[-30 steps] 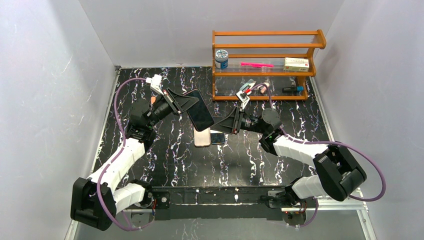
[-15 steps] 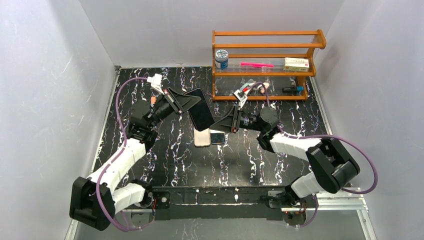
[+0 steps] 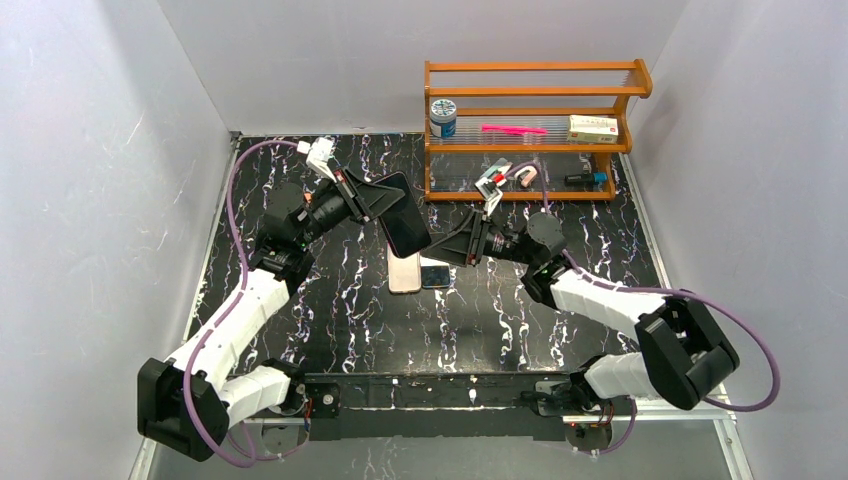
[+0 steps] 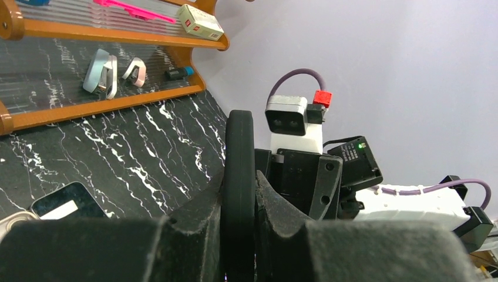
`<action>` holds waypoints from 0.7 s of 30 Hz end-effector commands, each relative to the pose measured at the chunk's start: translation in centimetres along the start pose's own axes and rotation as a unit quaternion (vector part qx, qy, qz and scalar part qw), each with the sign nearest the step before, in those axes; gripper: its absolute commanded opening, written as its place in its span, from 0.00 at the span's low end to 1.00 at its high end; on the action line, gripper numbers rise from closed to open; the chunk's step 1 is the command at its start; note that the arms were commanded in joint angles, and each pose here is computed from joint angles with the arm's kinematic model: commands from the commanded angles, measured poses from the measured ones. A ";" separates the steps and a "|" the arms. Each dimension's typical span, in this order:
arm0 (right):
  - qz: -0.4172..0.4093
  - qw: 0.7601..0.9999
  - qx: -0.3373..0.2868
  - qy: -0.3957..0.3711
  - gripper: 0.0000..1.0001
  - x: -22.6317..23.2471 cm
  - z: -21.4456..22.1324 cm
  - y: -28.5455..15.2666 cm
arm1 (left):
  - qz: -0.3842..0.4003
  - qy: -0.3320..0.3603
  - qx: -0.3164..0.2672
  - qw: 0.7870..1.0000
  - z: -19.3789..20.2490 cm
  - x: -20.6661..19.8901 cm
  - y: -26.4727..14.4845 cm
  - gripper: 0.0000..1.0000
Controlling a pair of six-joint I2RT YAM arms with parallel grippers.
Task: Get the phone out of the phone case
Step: Remove the phone case from the phone.
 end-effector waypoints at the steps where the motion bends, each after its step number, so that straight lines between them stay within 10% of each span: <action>1: -0.015 0.995 -0.063 -0.077 0.57 2.6 -3.0 0.0 | 0.011 0.024 0.034 0.999 0.7 -0.7 -0.2 0.00; 21: 0.023 0.993 -0.080 -0.089 0.57 2.3 -3.4 -0.5 | 0.004 0.038 0.021 0.999 0.2 -0.9 -0.6 0.00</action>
Point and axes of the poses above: each gripper's point midway between its finger pads, its own y axis out along the fingers, its own x axis along the line the jaws close on, z = x × y, the point moved 3 cm from there along -y, back along the fingers, and after that the axes turned 1 degree about -y, right-handed, at the moved point
